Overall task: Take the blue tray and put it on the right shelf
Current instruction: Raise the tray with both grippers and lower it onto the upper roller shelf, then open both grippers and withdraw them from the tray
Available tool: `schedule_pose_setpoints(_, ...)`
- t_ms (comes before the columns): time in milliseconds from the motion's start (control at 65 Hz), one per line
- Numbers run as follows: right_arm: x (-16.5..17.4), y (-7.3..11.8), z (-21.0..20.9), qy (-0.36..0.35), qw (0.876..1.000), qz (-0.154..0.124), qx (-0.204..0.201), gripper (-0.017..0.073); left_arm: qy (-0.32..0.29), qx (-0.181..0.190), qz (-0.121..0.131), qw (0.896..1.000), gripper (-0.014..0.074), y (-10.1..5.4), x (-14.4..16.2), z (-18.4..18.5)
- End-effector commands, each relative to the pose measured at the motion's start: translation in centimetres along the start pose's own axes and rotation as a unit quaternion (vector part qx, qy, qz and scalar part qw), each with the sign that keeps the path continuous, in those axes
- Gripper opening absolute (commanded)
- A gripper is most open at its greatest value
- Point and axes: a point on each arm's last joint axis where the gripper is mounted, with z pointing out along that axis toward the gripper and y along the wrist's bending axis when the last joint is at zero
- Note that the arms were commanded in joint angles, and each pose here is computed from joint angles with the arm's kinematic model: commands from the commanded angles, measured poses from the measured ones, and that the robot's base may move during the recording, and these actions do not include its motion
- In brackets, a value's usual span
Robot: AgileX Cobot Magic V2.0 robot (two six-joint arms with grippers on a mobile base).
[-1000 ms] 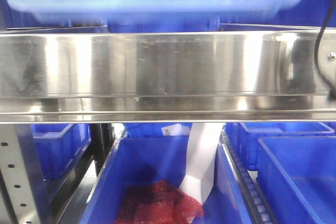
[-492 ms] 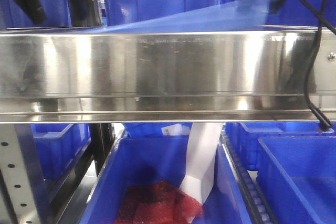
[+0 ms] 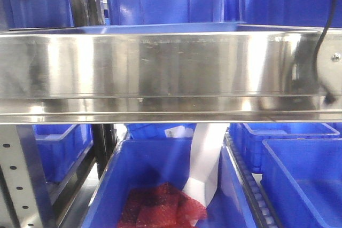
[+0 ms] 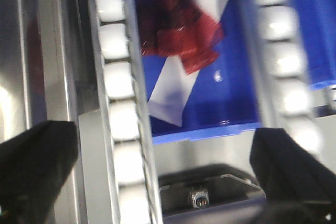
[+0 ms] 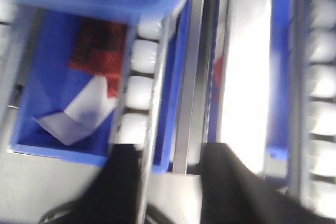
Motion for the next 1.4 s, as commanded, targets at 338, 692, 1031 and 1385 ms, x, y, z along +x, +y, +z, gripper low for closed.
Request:
schedule_pose_setpoints(338, 7.8, -2.3, -12.0, -0.187, 0.979, -0.041, -0.064, 0.0057, -0.193, 0.055, 0.019, 0.980, -0.0042, 0.3, 11.3, -9.5)
schedule_pose_setpoints(692, 21.2, -6.1, -9.7, -0.290, 0.950, -0.065, -0.091, 0.0056, -0.332, 0.085, 0.020, 0.939, -0.0048, 2.9, 23.7, -10.2)
schedule_pose_setpoints(1031, 28.1, -8.0, -9.4, -0.470, 0.871, -0.094, -0.112, 0.0056, -0.453, 0.100, 0.023, 0.886, -0.0048, 4.4, 30.1, -9.9)
schedule_pose_setpoints(1385, 28.0, -7.9, -10.3, -0.509, 0.846, -0.094, -0.124, 0.0056, -0.456, 0.101, 0.023, 0.884, -0.0048, 4.5, 30.3, -10.0)
